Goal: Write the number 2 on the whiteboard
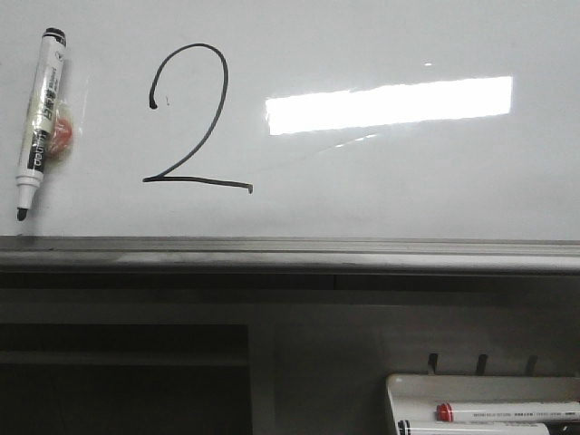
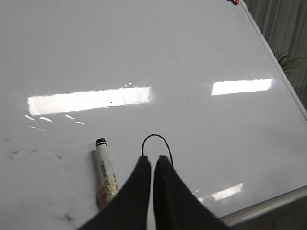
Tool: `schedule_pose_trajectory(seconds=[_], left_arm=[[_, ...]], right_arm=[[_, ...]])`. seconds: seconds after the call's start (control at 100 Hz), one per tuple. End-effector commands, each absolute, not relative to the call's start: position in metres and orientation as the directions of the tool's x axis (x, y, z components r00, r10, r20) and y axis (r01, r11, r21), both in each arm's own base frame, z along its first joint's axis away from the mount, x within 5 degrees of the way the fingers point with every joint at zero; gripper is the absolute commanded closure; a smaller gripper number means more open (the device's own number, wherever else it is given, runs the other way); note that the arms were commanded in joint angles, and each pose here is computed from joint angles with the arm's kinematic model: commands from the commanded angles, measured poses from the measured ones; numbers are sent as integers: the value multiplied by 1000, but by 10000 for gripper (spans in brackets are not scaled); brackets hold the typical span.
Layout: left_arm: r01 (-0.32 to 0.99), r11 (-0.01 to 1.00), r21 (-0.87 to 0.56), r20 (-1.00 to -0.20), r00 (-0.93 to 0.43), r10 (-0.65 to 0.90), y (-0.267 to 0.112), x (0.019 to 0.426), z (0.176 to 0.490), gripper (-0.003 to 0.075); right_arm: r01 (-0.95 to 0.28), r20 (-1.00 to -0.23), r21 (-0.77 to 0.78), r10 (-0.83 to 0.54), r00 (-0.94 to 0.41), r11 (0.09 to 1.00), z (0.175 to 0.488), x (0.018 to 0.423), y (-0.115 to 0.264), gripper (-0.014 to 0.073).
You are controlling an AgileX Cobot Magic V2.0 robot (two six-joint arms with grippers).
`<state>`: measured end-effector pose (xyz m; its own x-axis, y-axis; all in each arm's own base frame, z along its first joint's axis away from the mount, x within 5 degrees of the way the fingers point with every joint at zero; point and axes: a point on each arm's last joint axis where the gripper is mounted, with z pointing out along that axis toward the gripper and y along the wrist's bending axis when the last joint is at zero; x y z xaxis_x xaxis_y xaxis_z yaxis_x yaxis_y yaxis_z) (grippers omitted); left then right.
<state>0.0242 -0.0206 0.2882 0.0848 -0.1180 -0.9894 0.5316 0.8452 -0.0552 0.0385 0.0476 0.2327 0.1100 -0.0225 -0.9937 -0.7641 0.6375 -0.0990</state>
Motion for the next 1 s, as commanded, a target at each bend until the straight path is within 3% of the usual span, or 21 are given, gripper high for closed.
schedule_pose_trajectory(seconds=[0.0, 0.07, 0.17, 0.32, 0.48, 0.66, 0.79, 0.99], left_arm=[[453, 889, 67, -964, 257, -59, -13, 21, 301, 741], [403, 912, 80, -959, 280, -39, -12, 25, 298, 741], [357, 933, -42, -971, 206, -122, -12, 31, 285, 741], [170, 985, 33, -989, 146, 8, -7, 42, 257, 741], [50, 998, 38, -997, 62, 35, -3, 50, 225, 741], [28, 997, 67, -997, -27, 67, -1, 55, 198, 741], [30, 997, 72, -984, -164, 76, 0, 53, 186, 741], [29, 995, 96, -982, -161, 100, 0, 53, 186, 741]], right_arm=[[-738, -988, -97, 22, 150, 668, 246, 40, 45, 646], [-738, -988, -97, 22, 150, 668, 246, 40, 45, 646], [-738, -988, -97, 22, 150, 668, 246, 40, 45, 646], [-738, -988, -97, 22, 150, 668, 246, 40, 45, 646], [-738, -988, -97, 22, 150, 668, 246, 40, 45, 646], [-738, -988, -97, 22, 150, 668, 246, 40, 45, 646], [-738, -988, -97, 22, 150, 668, 246, 40, 45, 646], [-738, -988, -97, 22, 150, 668, 246, 40, 45, 646]])
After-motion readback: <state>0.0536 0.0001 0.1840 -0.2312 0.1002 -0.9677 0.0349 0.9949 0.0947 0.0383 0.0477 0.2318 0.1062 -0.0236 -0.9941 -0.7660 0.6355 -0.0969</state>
